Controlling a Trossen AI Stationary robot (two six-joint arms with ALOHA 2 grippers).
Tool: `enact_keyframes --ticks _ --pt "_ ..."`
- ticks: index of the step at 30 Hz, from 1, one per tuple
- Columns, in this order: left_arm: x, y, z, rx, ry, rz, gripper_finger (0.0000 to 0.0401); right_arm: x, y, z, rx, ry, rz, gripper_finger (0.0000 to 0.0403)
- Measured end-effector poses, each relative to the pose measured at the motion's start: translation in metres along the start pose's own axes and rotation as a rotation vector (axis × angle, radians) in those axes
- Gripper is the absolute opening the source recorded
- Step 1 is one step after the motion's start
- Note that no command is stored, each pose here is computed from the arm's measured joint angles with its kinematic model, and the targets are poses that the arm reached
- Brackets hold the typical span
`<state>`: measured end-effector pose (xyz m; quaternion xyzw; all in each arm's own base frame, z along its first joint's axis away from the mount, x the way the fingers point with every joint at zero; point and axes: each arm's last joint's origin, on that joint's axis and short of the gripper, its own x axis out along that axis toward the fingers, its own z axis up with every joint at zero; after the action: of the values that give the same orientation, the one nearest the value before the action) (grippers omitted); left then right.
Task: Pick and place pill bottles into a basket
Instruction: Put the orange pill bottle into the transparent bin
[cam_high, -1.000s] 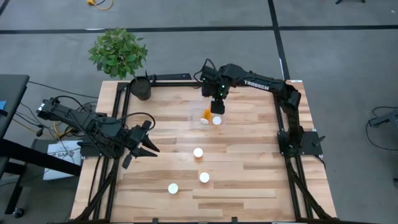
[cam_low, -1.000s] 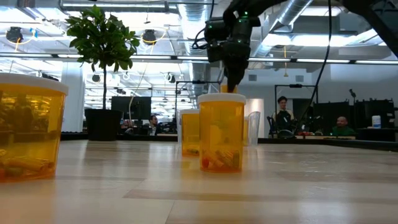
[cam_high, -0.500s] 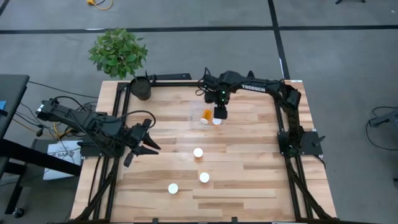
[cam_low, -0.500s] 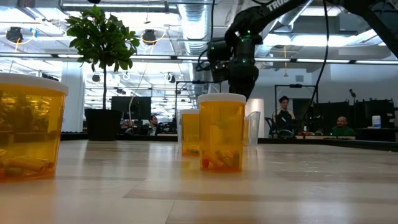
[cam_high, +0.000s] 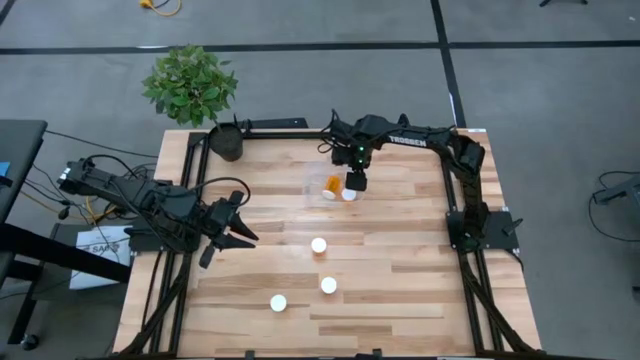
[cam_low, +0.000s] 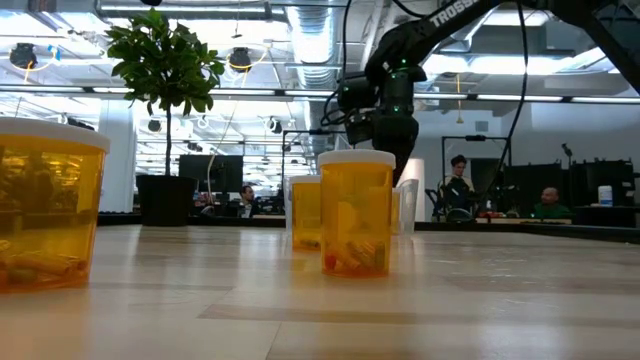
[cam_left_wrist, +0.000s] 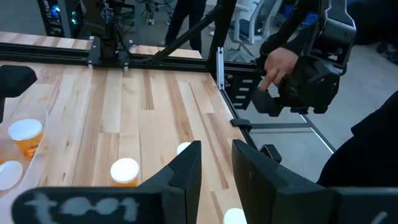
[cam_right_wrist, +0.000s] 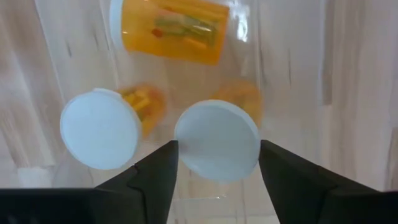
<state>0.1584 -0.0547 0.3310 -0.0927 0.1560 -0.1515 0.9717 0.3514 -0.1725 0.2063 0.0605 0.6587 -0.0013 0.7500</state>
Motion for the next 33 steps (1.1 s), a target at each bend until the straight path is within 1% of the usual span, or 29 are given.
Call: enact_keyframes --ticks 4,19,23,29,33 --pt "0.0 0.0 0.0 0.001 0.0 -0.001 0.0077 0.0 0.001 0.0 0.005 0.008 0.003 0.0213" --pt "0.0 0.0 0.0 0.011 0.002 -0.006 0.0077 -0.003 0.007 0.0 0.01 0.016 -0.002 0.025" --pt "0.0 0.0 0.0 0.013 0.002 -0.007 0.0077 -0.014 0.007 0.003 0.008 0.005 -0.027 0.025" --pt "0.0 0.0 0.0 0.016 0.003 -0.009 0.0077 -0.043 0.005 0.013 0.005 -0.055 -0.048 0.025" --pt "0.0 0.0 0.0 -0.018 0.005 -0.016 0.0077 -0.062 0.009 0.014 0.017 -0.05 -0.03 0.025"
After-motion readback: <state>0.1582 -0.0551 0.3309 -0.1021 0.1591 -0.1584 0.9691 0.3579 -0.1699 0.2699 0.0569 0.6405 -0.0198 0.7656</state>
